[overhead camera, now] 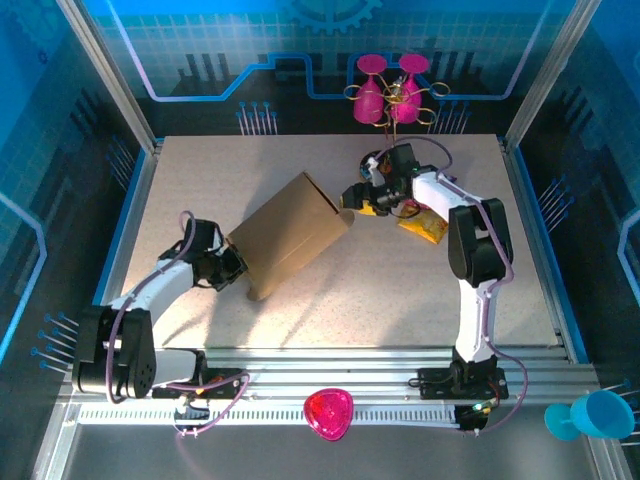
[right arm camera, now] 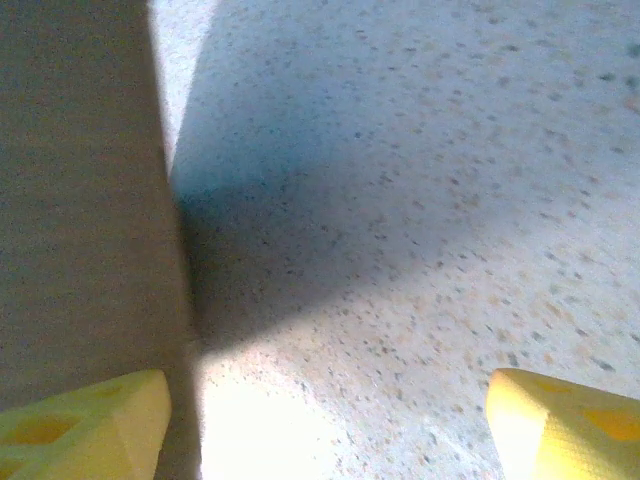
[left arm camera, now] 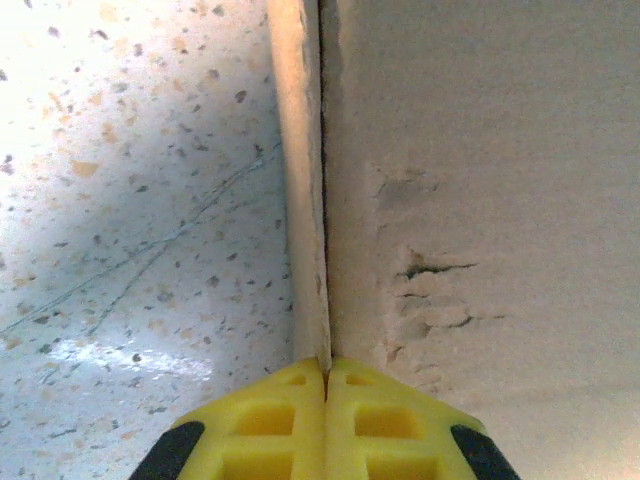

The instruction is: Fold the paper box

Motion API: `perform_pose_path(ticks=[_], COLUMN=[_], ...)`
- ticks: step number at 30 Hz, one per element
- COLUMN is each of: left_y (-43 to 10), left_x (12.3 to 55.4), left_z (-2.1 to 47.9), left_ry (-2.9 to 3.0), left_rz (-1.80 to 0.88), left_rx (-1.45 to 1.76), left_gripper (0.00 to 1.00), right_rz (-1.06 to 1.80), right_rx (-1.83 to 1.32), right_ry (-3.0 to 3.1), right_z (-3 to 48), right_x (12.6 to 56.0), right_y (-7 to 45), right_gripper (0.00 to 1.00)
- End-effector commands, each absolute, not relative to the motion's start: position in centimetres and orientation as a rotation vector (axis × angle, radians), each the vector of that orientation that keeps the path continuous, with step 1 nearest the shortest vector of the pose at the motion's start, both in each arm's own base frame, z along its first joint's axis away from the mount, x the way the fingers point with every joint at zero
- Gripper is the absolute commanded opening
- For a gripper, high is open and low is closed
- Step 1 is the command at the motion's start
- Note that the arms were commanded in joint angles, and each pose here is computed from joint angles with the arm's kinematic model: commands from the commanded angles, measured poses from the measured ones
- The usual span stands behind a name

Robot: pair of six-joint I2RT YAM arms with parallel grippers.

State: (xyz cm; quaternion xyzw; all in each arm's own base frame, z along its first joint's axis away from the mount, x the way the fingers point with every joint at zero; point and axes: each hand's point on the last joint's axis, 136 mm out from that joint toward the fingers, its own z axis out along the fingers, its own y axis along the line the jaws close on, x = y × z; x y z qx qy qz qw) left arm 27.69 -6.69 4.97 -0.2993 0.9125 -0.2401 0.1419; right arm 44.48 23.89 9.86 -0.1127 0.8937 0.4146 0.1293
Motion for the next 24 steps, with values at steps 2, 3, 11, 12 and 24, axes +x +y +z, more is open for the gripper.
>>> perform_pose_path(ticks=[2,3,11,12,24], left_y=[-5.5,-5.5,-5.5,-5.5,-5.4], left_x=[21.2,21.4,22.3,22.4,23.3], left_z=[0.7,0.7,1.3,1.4,1.5], left_ry=[2.870,2.867,2.854,2.851,2.858], left_rz=[-0.500,-0.502,-0.506,-0.506,-0.506], left_rx=[-1.008,-1.010,-0.996,-0.993,-0.972], left_gripper=[0.00,0.00,0.00,0.00,0.00], right_rz=[1.341,1.357,1.283,1.292,1.165], right_rx=[-0.472,-0.484,-0.303,-0.295,-0.667], right_ry=[2.579,2.566,2.487,2.460,2.238], right_z=[10.2,10.6,14.3,15.2,27.3], right_x=[43.0,42.9,44.2,44.2,40.9], right_y=[27.0,27.4,24.9,24.8,31.7], right_gripper=[0.84,0.84,0.83,0.83,0.91])
